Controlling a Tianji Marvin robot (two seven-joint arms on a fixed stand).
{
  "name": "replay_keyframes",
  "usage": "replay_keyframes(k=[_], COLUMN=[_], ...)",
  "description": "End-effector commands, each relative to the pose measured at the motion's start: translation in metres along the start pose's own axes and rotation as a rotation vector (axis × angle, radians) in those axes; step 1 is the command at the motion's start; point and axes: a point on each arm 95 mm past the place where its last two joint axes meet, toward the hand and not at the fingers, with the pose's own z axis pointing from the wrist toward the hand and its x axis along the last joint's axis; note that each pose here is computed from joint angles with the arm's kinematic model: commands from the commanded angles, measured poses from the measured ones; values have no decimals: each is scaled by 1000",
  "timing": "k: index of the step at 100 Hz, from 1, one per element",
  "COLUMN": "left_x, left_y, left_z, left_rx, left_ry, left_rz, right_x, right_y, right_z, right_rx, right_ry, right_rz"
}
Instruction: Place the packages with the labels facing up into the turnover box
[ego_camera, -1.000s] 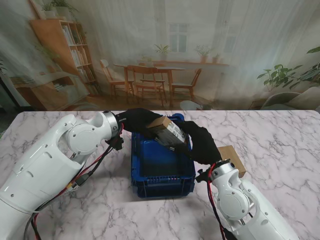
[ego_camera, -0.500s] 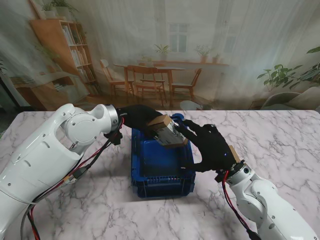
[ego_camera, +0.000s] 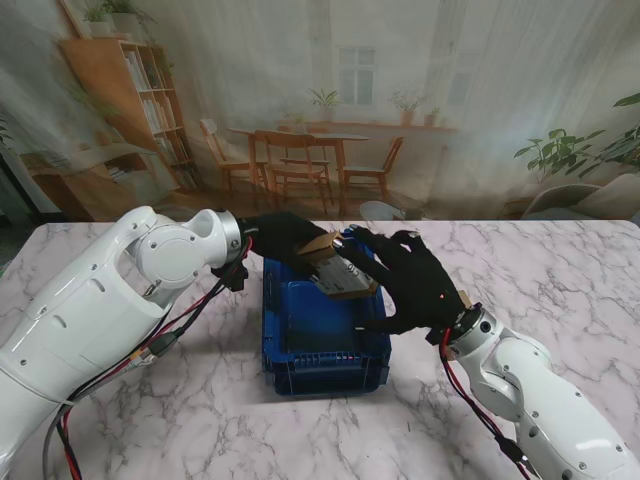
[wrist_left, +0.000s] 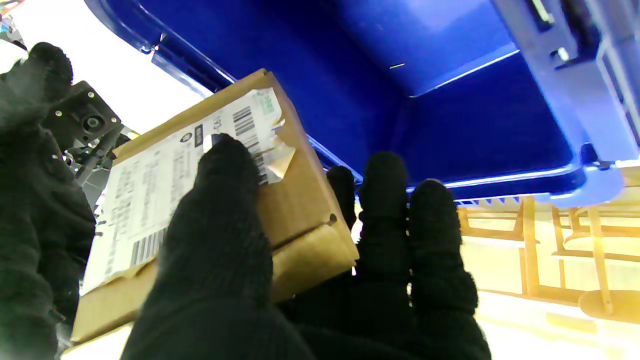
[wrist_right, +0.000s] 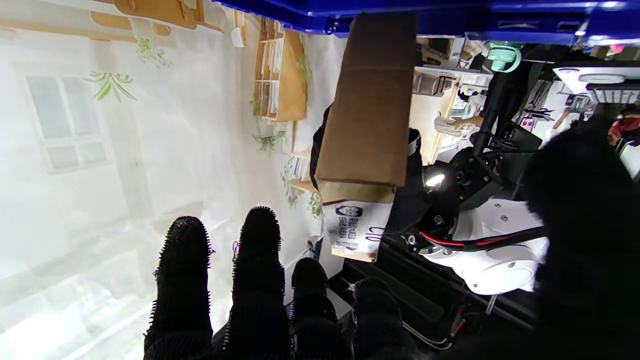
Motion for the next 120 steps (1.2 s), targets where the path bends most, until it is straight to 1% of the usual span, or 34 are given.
replay_keyframes(k=[1, 9, 17, 27, 40, 53, 70, 86, 93, 120], left_x=[1, 1, 1, 1, 3, 5, 7, 7, 8, 7], left_y=[0, 0, 0, 1, 2, 3, 4, 7, 8, 12], left_z=[1, 1, 2, 4, 5, 7, 8, 7, 6, 4], left_rx=[-18, -18, -20, -28, -34, -39, -42, -42, -41, -18], left_ry=[4, 7, 9, 10, 14, 20, 27, 32, 35, 36], left_rz=[3, 9, 15, 27, 32, 32, 33, 35, 35, 41], right_x=[-1, 0, -1, -1, -2, -2, 0, 1, 3, 9], right_y=[3, 1, -1, -2, -4, -5, -9, -15, -18, -22], right_z=[4, 7, 7, 9, 14, 22, 36, 46, 49, 52], right_rx=[1, 17, 20, 25, 24, 32, 48, 81, 99, 114], right_ry=[9, -13, -35, -68, -104, -135, -198, -237, -264, -341], right_rz=[0, 63, 84, 140, 178, 228, 300, 347, 387, 486])
